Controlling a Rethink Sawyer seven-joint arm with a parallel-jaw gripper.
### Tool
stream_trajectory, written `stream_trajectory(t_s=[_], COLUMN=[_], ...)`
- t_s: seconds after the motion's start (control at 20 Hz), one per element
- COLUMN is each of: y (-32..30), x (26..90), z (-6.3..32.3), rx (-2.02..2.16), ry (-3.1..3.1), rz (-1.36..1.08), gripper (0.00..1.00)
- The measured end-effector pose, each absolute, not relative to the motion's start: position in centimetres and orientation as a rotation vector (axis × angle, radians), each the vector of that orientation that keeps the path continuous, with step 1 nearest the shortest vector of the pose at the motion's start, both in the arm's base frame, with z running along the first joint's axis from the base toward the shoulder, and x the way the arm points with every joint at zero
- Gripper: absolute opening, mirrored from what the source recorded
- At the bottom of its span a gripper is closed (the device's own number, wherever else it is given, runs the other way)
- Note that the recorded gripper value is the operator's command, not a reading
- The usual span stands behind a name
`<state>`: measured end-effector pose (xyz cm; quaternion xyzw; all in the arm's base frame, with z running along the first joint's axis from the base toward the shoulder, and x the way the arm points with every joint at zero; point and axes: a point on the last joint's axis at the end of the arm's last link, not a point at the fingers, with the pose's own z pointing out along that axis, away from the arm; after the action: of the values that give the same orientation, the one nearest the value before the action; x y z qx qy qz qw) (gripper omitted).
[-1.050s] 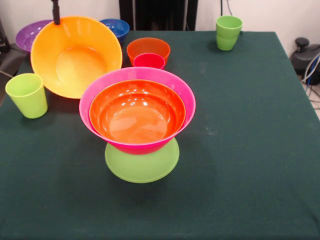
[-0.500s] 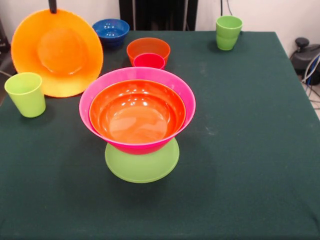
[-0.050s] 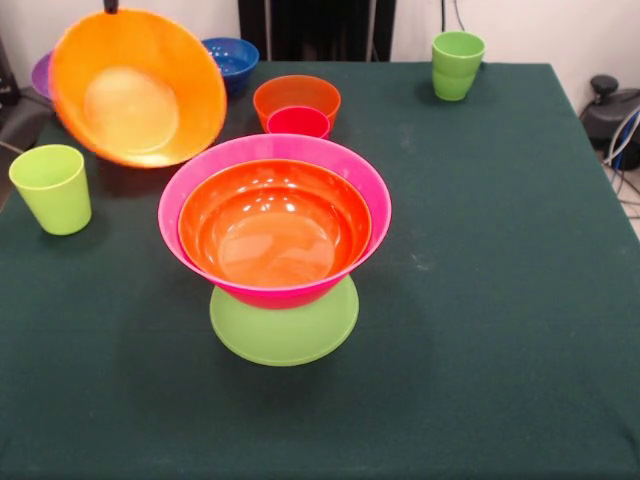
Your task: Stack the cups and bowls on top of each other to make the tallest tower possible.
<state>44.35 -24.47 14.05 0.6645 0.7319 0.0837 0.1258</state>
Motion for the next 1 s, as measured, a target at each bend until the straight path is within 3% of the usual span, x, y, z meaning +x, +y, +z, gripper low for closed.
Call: stream_trajectory(t_s=[0.55,1.0], y=[-22.7,-19.6], x=[45.2,44.8], z=[14.4,11.1], rx=[1.904,1.887], ry=[2.161,2.266], rz=[0.253,0.255], gripper=[0.00,0.00])
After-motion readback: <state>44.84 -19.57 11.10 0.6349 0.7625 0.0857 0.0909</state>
